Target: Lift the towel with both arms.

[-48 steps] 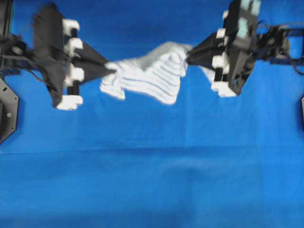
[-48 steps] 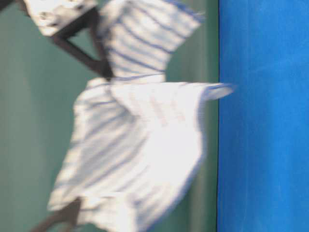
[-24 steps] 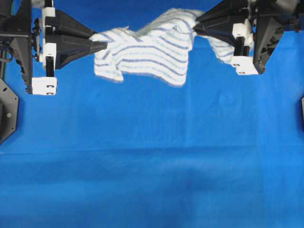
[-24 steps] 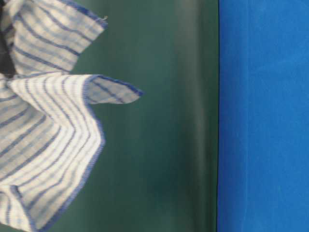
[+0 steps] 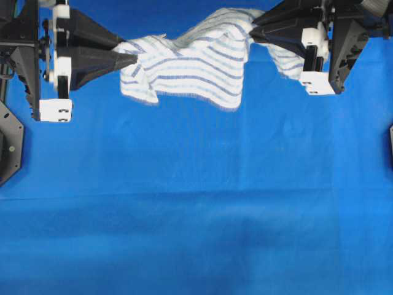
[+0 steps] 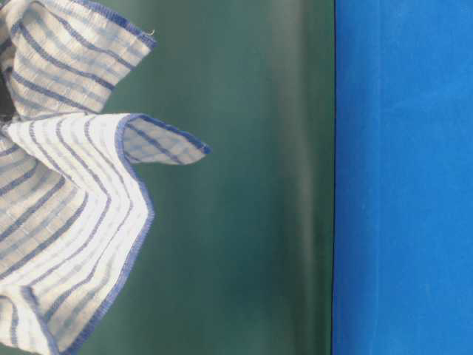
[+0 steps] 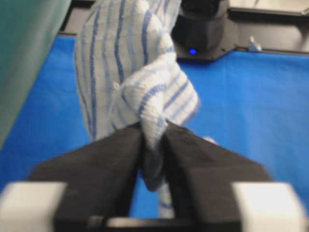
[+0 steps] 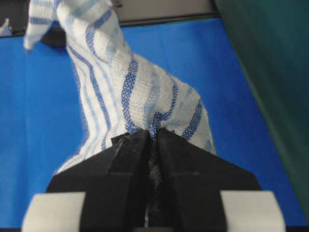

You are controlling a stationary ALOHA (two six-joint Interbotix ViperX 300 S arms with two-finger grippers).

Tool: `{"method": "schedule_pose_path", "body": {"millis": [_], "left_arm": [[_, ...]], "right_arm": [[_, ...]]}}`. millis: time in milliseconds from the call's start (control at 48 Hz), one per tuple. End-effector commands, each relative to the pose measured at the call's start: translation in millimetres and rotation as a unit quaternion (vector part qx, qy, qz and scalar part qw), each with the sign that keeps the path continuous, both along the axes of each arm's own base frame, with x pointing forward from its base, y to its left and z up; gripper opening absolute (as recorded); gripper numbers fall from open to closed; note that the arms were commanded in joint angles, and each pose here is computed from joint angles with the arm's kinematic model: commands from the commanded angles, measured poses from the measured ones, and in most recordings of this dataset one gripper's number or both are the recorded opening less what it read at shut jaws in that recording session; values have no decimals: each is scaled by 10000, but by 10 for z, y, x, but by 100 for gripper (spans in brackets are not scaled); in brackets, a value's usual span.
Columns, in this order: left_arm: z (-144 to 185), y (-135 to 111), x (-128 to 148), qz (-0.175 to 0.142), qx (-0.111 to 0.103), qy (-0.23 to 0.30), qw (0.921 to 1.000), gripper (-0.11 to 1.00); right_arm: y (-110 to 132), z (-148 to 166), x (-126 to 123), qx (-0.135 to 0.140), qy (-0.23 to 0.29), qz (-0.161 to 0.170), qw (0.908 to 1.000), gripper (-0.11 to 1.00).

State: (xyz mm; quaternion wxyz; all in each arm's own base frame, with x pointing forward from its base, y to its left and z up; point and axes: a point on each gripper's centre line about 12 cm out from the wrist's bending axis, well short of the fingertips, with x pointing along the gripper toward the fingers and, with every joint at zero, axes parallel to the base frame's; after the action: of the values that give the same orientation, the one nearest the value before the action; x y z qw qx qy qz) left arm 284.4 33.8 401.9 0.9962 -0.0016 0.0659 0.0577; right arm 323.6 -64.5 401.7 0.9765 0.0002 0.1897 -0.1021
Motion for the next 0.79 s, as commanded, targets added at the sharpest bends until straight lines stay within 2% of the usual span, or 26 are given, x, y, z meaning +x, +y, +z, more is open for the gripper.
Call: {"method": "schedule_pose_path", "body": {"millis": [0, 42, 146, 208, 250, 291, 354, 541, 770], "left_arm": [[172, -1, -44, 8, 35, -289, 9996, 29], [172, -6, -51, 1, 36, -305, 9995, 43], [164, -25, -67, -32, 49, -288, 9996, 74], [175, -44, -82, -63, 58, -310, 9995, 88], [163, -57, -85, -88, 63, -286, 9995, 93], [159, -66, -89, -102, 54, -280, 9995, 94], [136, -71, -88, -110, 49, -242, 9996, 94], [-17, -73, -68, -119, 28, -43, 9999, 94], [-505, -59, 73, -117, -49, 588, 9982, 94]], "right_arm": [[2, 192, -37, -77, -321, 1, 9995, 8], [2, 191, -31, -78, -328, 2, 9994, 14], [2, 186, -37, -75, -313, 1, 9995, 45], [3, 178, -37, -65, -300, -2, 9995, 61], [3, 183, -38, -65, -300, -3, 9995, 67], [3, 178, -37, -65, -300, -2, 9995, 68], [3, 178, -37, -58, -301, -5, 9995, 63], [22, 65, -36, 12, -128, 8, 9999, 64], [126, -307, 14, 144, 207, 160, 9996, 64]]}}
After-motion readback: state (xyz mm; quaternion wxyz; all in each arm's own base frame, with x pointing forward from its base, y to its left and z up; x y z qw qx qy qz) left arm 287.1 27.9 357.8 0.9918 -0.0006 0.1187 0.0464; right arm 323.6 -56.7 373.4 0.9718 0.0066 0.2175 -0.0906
